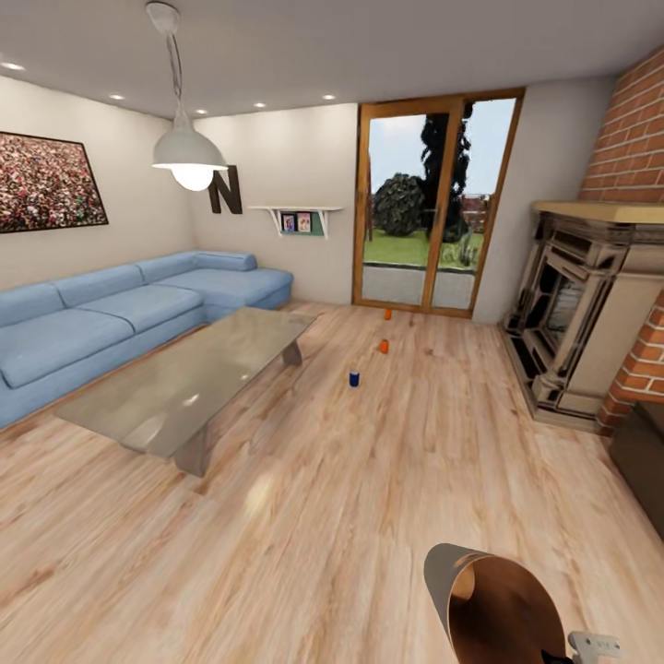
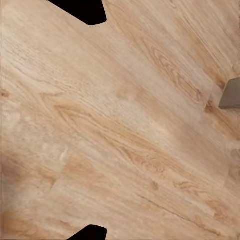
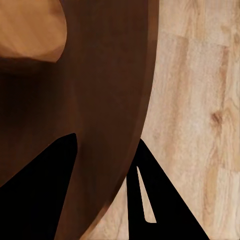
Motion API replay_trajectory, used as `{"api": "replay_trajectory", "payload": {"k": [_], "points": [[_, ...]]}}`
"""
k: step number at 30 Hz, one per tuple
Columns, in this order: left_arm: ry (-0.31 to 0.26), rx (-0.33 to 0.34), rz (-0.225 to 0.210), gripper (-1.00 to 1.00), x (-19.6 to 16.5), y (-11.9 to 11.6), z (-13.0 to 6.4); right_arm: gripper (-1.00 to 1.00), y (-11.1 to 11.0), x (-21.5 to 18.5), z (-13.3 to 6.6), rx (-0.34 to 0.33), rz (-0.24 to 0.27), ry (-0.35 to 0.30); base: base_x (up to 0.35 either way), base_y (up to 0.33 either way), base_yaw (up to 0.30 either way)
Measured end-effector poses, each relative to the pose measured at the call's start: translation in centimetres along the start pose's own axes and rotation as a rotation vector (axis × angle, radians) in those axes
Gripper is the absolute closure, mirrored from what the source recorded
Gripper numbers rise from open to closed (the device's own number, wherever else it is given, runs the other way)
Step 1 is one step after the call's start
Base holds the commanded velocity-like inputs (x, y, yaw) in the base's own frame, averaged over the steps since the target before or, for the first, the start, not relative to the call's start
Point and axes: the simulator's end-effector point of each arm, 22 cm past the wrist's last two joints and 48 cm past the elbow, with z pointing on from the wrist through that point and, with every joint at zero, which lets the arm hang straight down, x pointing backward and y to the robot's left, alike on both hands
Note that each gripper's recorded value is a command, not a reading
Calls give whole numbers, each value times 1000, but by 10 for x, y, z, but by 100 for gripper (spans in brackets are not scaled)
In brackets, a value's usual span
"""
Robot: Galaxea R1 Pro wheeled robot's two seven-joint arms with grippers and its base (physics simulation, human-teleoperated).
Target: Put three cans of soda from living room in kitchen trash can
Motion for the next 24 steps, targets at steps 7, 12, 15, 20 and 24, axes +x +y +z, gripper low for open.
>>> {"api": "replay_trajectory", "payload": {"k": [7,12,15,20,24], "points": [[0,0,0,-100,0,0,0,100,5,1,0,-7,7,1,323,9,-25],[-2,0,-1,-100,-1,0,0,100,15,2,1,-18,19,1,323,1,-187],[-3,0,-1,-100,-1,0,0,100,16,2,1,-18,22,0,323,0,-162],[-3,0,-1,-100,-1,0,0,100,17,2,1,-20,24,-2,323,0,-32],[-3,0,-1,-100,-2,0,0,100,17,1,1,-22,9,-7,323,0,-2]]}}
